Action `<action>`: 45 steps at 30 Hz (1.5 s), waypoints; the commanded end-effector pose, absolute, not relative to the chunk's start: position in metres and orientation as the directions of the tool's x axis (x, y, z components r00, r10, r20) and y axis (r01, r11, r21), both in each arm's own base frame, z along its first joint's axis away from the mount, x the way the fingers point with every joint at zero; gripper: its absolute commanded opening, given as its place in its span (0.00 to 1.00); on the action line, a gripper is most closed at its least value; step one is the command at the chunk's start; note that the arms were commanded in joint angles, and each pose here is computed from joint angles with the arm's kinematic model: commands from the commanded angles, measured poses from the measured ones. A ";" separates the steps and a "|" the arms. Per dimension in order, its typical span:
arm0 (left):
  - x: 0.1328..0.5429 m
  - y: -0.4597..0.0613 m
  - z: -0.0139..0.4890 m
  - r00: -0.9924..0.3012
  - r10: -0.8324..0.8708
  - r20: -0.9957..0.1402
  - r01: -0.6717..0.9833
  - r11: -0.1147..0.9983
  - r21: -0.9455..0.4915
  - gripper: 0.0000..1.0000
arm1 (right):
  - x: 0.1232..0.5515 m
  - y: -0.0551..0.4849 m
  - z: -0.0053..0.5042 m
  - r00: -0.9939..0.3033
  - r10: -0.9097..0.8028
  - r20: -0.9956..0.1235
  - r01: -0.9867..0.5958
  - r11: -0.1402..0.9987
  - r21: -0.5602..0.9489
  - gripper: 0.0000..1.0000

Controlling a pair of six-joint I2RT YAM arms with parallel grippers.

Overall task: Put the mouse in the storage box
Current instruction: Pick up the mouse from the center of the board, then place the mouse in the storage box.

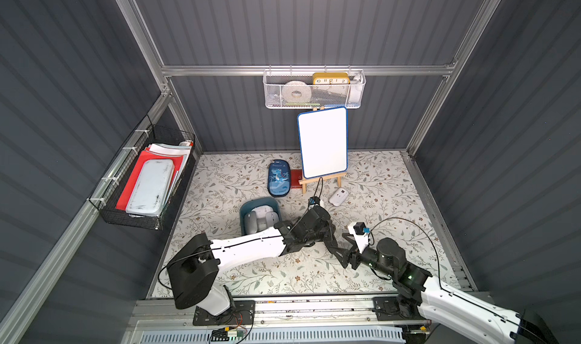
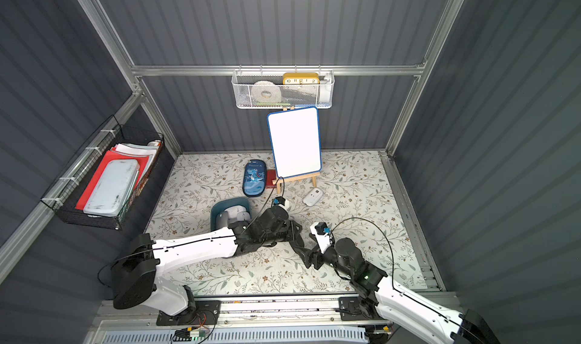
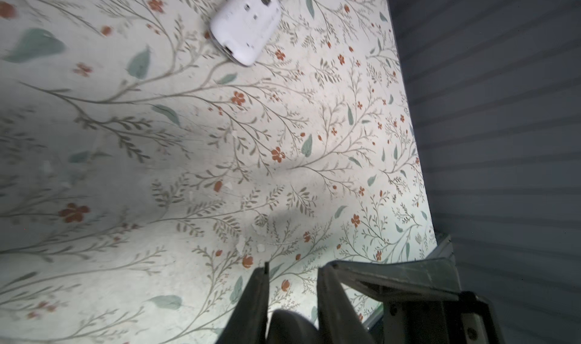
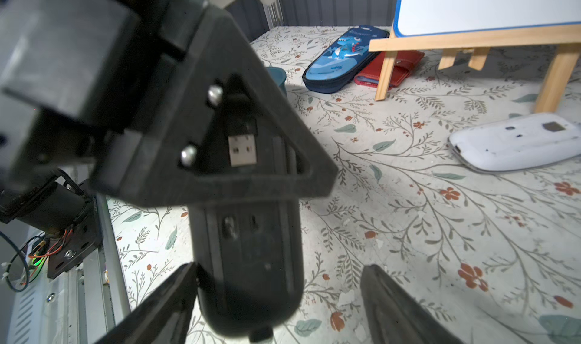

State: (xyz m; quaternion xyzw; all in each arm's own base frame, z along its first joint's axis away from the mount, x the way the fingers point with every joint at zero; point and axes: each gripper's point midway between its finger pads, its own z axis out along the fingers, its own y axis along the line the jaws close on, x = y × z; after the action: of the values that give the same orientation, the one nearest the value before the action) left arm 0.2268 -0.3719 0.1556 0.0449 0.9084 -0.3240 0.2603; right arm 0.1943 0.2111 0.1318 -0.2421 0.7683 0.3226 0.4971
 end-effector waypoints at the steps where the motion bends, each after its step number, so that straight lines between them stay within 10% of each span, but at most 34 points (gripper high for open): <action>1: 0.249 -0.318 0.178 -0.826 -0.200 -0.527 0.097 0.871 -0.482 0.00 | 0.201 0.205 0.131 -0.387 -0.043 -0.921 -0.659 0.711 0.244 0.85; 12: 0.252 -0.183 0.162 -0.778 -0.346 -0.525 -0.351 0.932 -0.094 0.07 | 0.202 0.205 0.131 -0.391 -0.043 -0.919 -0.654 0.716 0.245 0.86; 37: 0.281 -0.102 0.063 -0.877 -0.288 -0.385 -0.426 0.838 0.343 0.12 | 0.200 0.207 0.132 -0.388 -0.048 -0.920 -0.668 0.703 0.245 0.86; 45: 0.285 -0.105 0.064 -0.873 -0.285 -0.395 -0.425 0.844 0.329 0.63 | 0.201 0.207 0.131 -0.388 -0.048 -0.921 -0.666 0.705 0.244 0.86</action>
State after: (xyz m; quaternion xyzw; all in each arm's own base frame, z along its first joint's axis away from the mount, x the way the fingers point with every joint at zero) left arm 0.2878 -0.1060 0.0670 -0.1875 0.9437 0.2083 0.1754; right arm 0.1992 0.2063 0.1269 -0.2322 0.7773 0.3056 0.4985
